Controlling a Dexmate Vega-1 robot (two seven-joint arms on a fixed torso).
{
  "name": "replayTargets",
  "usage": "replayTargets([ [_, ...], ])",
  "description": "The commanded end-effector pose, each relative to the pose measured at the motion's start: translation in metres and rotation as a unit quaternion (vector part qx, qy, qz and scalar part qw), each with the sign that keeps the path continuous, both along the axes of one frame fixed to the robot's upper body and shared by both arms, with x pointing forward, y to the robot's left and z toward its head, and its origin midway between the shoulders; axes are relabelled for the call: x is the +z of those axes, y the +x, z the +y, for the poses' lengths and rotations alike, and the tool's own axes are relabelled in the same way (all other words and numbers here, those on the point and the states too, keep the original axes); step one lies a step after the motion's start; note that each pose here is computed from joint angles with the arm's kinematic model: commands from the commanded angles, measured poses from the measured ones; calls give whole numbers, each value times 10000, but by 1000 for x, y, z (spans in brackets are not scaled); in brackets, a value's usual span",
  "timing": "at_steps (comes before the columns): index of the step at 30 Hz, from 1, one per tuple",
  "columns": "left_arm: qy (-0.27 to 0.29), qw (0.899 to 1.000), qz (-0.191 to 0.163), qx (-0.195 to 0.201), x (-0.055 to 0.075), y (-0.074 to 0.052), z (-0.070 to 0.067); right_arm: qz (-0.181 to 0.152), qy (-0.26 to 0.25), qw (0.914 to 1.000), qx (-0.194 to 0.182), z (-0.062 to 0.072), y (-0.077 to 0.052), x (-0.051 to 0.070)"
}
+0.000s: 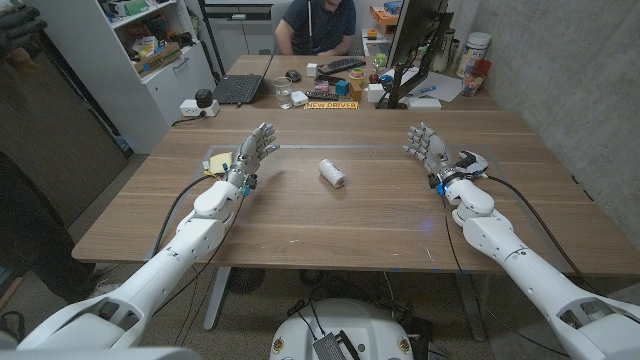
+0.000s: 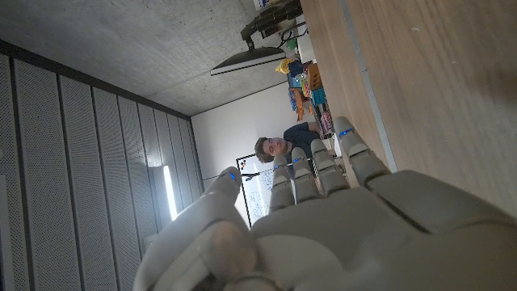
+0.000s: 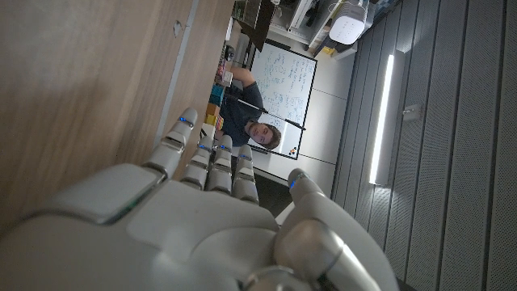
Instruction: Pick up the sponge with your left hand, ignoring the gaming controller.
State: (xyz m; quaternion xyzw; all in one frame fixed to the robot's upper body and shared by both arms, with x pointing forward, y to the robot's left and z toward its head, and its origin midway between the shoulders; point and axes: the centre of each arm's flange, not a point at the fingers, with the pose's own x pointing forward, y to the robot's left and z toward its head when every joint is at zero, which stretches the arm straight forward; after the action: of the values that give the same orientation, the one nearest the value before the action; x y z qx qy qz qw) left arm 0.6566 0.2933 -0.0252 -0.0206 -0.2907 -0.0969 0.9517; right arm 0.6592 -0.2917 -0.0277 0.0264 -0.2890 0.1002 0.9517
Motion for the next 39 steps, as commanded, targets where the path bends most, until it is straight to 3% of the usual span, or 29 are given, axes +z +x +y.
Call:
replayTargets([
  [1,38,10000,42,3,3,9,-1,82,40,10000,39,0,10,-2],
  [16,24,10000,67,-1,5,16,-1,109,63,9999,7,-2,15,-3],
  [39,83,9999,45,55,5,15,2,115,61,9999,23,-1,16,-4],
])
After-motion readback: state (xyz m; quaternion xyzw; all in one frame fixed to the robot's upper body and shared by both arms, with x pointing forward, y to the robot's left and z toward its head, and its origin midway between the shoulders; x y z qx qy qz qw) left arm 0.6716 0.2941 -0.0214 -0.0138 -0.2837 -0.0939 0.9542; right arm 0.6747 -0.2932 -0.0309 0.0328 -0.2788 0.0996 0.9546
